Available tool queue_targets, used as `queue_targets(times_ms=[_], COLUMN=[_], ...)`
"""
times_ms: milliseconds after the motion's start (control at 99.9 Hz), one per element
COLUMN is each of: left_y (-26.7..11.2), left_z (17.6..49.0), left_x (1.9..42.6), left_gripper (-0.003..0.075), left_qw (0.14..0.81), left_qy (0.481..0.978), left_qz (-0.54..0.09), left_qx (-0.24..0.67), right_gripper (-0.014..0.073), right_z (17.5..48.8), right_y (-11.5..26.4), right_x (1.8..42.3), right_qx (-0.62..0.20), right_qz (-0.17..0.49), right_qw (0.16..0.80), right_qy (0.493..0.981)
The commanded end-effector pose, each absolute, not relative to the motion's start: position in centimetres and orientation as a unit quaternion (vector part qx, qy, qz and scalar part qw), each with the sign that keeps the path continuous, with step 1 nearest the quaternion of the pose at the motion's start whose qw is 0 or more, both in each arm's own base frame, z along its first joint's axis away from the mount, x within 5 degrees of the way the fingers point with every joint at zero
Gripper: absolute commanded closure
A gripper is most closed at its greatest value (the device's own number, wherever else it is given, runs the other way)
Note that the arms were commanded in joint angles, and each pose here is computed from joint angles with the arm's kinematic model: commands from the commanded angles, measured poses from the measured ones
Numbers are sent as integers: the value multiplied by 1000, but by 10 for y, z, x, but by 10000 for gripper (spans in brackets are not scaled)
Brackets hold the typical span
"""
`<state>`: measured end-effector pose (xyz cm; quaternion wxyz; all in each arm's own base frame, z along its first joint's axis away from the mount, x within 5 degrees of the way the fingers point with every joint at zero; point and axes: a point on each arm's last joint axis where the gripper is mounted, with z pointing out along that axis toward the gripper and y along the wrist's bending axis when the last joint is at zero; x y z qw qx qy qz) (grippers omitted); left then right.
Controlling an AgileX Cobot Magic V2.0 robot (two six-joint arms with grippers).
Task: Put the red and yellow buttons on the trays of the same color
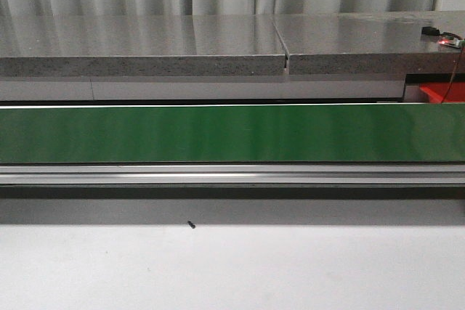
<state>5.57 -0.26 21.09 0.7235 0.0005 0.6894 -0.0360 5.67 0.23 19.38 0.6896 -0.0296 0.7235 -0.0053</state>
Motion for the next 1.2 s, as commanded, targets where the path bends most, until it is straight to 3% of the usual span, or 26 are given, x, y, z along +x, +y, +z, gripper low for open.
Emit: queue_targets(times_ms=[0, 450, 731, 971, 1191], left_y=[-4, -4, -4, -2, -1], left_z=[208, 208, 226, 285, 337], left_x=[54, 54, 51, 56, 81], left_gripper=[741, 741, 741, 741, 741], left_qw=[749, 749, 767, 703, 591], left_qy=[661, 660, 639, 709, 805], left_qz=[-49, -49, -61, -50, -35], left_qx=[1, 2, -7, -21, -35], right_gripper=[663, 663, 663, 663, 663], right_z=[207, 207, 207, 207, 207], right_y=[2, 2, 2, 2, 2], right_x=[55, 55, 55, 55, 55], right_qx=[-27, -27, -27, -27, -27], right_qz=[-10, -10, -10, -10, -10], right_qw=[729, 729, 729, 729, 729], right_qy=[684, 684, 684, 684, 684])
